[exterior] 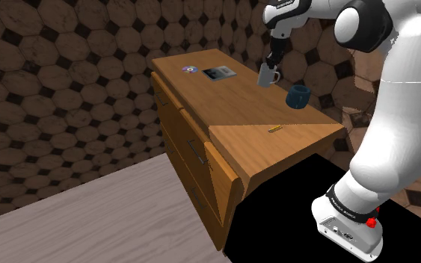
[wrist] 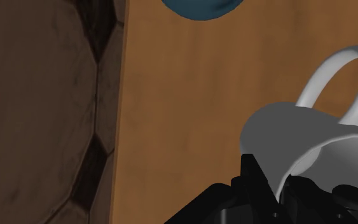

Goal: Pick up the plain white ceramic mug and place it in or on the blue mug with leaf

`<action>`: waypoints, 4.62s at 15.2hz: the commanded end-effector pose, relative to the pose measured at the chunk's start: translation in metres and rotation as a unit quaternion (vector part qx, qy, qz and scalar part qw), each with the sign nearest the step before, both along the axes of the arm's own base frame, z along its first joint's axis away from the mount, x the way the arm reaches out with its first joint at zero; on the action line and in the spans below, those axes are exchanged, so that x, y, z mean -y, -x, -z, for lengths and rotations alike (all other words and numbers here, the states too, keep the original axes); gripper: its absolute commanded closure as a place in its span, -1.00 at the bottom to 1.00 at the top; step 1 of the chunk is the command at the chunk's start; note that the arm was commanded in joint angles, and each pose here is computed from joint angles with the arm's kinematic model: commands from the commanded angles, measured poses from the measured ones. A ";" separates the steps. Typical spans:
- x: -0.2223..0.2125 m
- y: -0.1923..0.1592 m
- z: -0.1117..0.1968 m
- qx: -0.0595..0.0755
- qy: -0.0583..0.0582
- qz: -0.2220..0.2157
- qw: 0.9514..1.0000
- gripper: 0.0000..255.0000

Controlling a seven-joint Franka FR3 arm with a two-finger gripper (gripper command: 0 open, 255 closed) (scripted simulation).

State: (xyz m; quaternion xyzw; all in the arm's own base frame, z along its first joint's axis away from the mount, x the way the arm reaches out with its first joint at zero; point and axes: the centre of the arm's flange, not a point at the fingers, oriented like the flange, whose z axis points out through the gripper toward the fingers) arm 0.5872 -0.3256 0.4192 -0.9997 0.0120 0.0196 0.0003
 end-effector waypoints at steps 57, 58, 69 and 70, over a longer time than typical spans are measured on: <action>0.046 0.206 -0.033 0.000 0.000 0.000 1.000 1.00; 0.046 0.206 -0.033 0.000 0.000 0.000 1.000 1.00; 0.046 0.205 -0.059 0.000 0.000 0.000 1.000 -1.00; 0.046 0.204 -0.072 0.000 0.000 0.000 1.000 -1.00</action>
